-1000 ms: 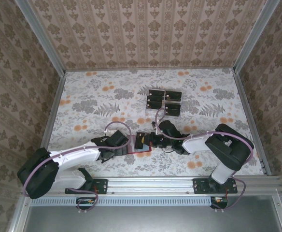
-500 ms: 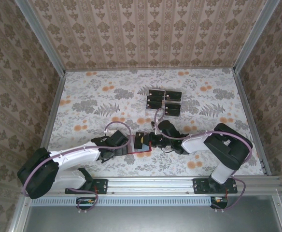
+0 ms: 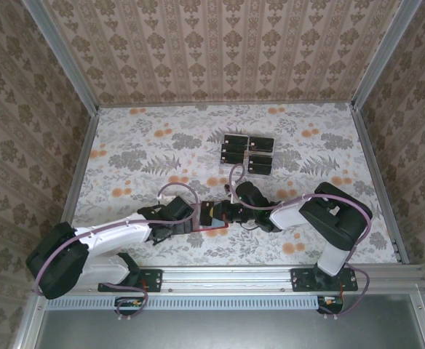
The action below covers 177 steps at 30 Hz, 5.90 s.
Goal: Put the credit cards into the card holder
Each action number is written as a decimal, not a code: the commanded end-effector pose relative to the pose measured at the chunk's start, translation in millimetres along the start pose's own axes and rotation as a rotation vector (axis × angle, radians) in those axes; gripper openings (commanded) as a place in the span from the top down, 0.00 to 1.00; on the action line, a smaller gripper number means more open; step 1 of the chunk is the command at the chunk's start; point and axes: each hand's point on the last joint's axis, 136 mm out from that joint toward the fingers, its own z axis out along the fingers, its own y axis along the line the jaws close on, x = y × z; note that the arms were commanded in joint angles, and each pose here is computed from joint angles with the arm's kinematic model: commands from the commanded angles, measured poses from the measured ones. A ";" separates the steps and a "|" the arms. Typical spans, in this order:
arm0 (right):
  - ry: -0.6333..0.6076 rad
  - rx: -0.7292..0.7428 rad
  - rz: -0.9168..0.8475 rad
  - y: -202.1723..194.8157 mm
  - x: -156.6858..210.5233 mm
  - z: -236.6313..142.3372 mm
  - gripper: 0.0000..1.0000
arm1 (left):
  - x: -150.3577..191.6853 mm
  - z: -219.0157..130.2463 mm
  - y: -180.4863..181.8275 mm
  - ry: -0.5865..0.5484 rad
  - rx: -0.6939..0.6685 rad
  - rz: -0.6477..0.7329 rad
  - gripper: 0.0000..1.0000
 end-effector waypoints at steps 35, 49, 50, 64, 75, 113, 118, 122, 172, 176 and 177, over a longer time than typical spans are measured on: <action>0.169 0.052 0.060 -21.2 35.1 7.6 1.00 | 10.5 2.4 16.3 0.025 -0.072 0.023 0.00; 0.161 0.046 0.089 -22.1 32.9 11.9 1.00 | 11.9 3.2 17.5 0.026 -0.073 0.023 0.00; 0.155 0.048 0.093 -22.4 32.8 10.0 1.00 | 12.2 3.2 17.1 0.027 -0.071 0.023 0.00; 0.105 0.078 0.132 -22.9 32.0 -3.0 1.00 | 12.5 4.3 16.7 0.026 -0.069 0.021 0.00; 0.124 0.065 0.127 -20.7 33.0 7.8 1.00 | 13.0 4.0 16.8 0.027 -0.068 0.023 0.00; 0.068 0.078 0.118 -25.0 10.0 9.8 1.00 | 14.9 5.0 17.8 0.030 -0.067 0.022 0.00; 0.085 0.067 0.116 -23.0 12.8 13.8 1.00 | 14.6 5.5 17.3 0.029 -0.067 0.023 0.00; 0.098 0.063 0.109 -20.2 16.2 17.6 1.00 | 15.1 6.0 17.1 0.032 -0.066 0.023 0.00; 0.218 0.158 -0.038 13.3 62.6 -2.9 0.55 | -27.1 -12.8 22.7 -0.039 -0.048 -0.041 0.00; 0.221 0.208 -0.036 -1.4 65.7 -2.2 0.56 | -29.1 -12.7 21.8 -0.040 -0.046 -0.041 0.00; 0.222 0.234 -0.039 -7.9 66.1 -2.5 0.56 | -28.9 -12.5 22.0 -0.040 -0.047 -0.039 0.00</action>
